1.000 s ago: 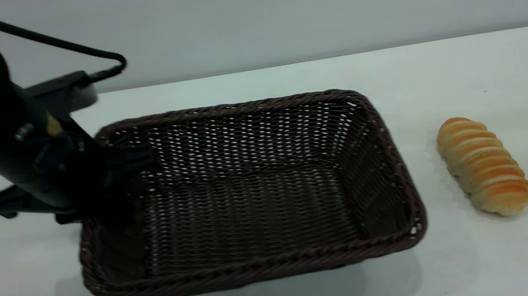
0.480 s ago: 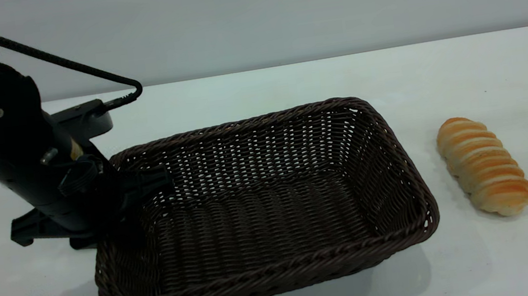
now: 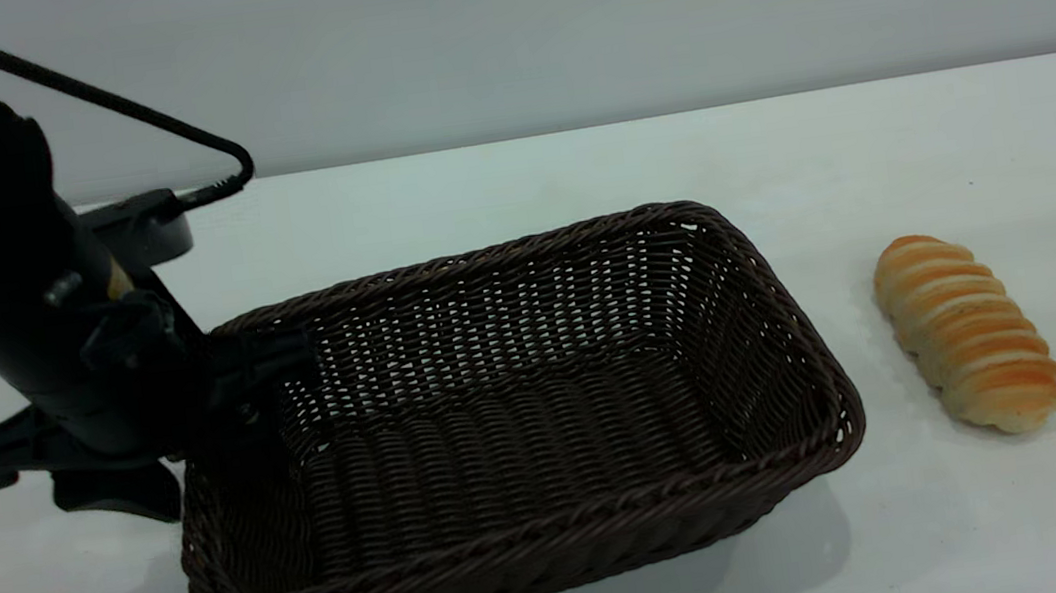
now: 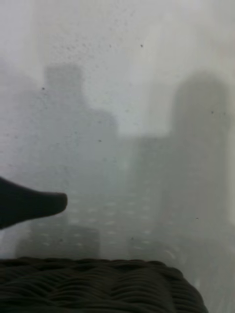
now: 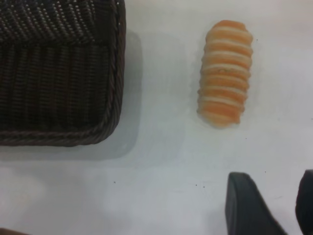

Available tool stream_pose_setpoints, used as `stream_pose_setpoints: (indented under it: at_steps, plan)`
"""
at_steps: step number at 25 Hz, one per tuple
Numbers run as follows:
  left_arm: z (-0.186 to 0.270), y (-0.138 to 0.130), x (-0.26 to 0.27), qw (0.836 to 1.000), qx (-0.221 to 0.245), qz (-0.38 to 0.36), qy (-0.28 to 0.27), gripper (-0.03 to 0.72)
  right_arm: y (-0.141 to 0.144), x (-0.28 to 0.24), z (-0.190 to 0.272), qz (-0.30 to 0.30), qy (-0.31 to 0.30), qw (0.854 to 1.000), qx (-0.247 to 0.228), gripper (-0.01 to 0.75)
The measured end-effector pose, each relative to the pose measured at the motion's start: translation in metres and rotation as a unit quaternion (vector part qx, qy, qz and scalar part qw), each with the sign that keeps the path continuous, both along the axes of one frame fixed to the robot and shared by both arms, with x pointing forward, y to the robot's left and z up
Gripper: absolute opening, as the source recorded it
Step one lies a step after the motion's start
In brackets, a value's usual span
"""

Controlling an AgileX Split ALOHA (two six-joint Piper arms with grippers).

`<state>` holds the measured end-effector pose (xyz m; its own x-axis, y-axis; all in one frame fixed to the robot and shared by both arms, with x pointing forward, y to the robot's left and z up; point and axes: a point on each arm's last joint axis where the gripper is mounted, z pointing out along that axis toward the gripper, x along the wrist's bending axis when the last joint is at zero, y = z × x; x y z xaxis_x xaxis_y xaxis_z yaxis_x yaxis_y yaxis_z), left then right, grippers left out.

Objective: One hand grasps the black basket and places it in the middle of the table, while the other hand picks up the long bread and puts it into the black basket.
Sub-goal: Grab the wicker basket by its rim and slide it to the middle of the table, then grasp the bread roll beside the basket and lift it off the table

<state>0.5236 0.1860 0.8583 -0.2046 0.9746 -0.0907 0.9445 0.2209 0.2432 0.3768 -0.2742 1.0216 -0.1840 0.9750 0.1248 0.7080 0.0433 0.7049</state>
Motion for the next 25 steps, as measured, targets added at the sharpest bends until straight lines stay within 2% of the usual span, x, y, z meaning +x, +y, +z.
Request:
stream_pose_setpoints:
  at_steps: [8, 12, 14, 17, 21, 25]
  plan:
    - [0.037, 0.006, -0.004, 0.999, -0.008, 0.044, -0.018, 0.634, 0.000, 0.000, 0.000, 0.003, -0.001, 1.000, -0.002, 0.239]
    - [0.069, 0.007, -0.007, 0.996, -0.034, 0.053, -0.066, 0.622, 0.001, 0.001, 0.000, 0.003, -0.002, 1.000, 0.007, 0.239]
    - [0.093, 0.007, -0.009, 0.991, -0.058, 0.053, -0.109, 0.615, 0.003, 0.004, -0.001, 0.005, 0.003, 1.000, 0.017, 0.239]
    - [0.135, 0.008, -0.015, 0.975, -0.103, 0.048, -0.189, 0.597, 0.007, 0.013, -0.009, 0.016, 0.024, 0.999, 0.031, 0.239]
    - [0.192, 0.015, -0.034, 0.942, -0.157, 0.040, -0.293, 0.584, 0.012, 0.032, -0.026, 0.028, 0.062, 0.996, 0.048, 0.239]
    - [0.236, 0.027, -0.062, 0.910, -0.192, 0.036, -0.367, 0.584, 0.015, 0.057, -0.039, 0.035, 0.081, 0.994, 0.057, 0.239]
